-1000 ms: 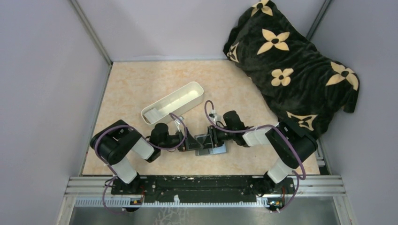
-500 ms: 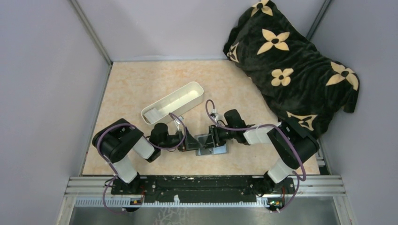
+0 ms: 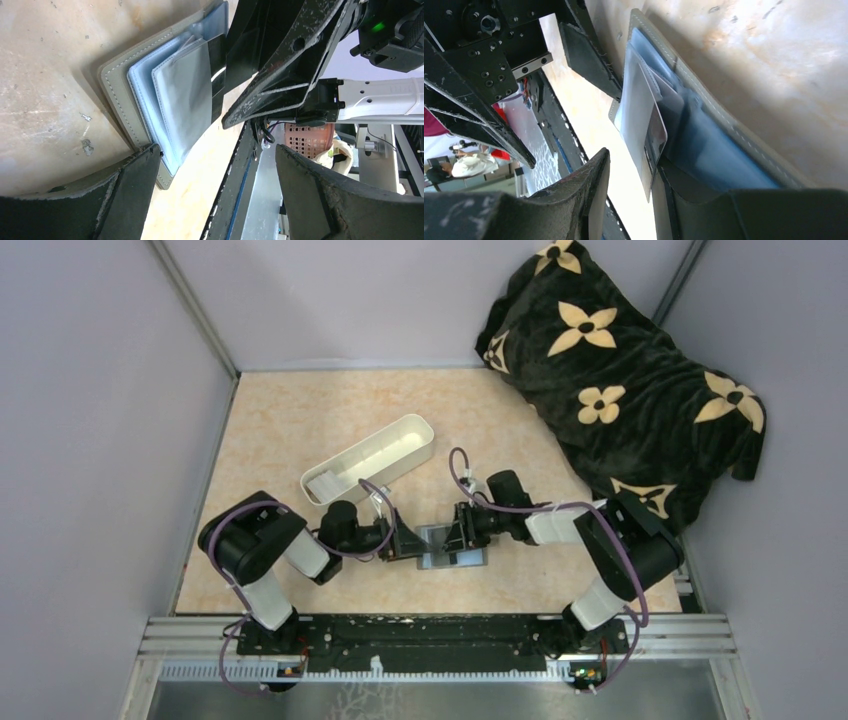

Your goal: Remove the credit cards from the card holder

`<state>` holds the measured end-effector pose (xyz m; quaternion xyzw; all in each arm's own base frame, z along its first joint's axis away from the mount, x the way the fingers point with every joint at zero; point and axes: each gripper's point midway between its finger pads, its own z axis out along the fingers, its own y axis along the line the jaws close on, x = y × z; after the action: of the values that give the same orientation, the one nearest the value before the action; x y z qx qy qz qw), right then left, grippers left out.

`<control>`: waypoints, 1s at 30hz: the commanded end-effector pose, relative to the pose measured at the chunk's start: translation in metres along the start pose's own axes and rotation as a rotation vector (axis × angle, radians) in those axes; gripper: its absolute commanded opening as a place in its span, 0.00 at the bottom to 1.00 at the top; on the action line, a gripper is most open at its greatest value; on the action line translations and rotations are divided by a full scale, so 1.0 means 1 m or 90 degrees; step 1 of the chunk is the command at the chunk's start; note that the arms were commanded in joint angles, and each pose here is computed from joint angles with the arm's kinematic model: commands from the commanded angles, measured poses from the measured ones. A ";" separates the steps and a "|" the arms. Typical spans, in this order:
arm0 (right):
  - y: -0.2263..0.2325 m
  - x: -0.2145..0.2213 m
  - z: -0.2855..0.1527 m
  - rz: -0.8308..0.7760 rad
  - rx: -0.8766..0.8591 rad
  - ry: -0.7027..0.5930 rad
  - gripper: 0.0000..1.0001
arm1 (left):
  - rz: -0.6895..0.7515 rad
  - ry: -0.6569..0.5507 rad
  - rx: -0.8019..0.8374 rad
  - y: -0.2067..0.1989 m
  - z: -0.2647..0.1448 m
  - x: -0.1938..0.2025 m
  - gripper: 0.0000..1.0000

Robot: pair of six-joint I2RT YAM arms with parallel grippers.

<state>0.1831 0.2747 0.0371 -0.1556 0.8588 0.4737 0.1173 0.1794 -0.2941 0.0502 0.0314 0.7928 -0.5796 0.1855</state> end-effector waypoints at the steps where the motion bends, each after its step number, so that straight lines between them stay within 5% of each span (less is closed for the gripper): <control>1: -0.006 -0.019 -0.011 -0.024 0.017 -0.052 0.36 | -0.048 0.005 -0.129 0.053 -0.009 0.014 0.93; 13: -0.013 -0.019 -0.014 -0.014 0.031 -0.061 0.34 | -0.048 0.006 -0.126 0.053 -0.010 0.014 0.93; 20: -0.015 -0.020 -0.014 -0.009 0.040 -0.064 0.01 | -0.047 0.006 -0.124 0.053 -0.011 0.015 0.93; 30: -0.016 -0.031 -0.032 -0.018 0.109 -0.103 0.00 | -0.039 0.005 -0.109 0.046 -0.012 0.013 0.93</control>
<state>0.1993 0.2543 0.0389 -0.1194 0.8773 0.4384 0.1546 0.1823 -0.2923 0.0505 0.0279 0.7921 -0.5802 0.1877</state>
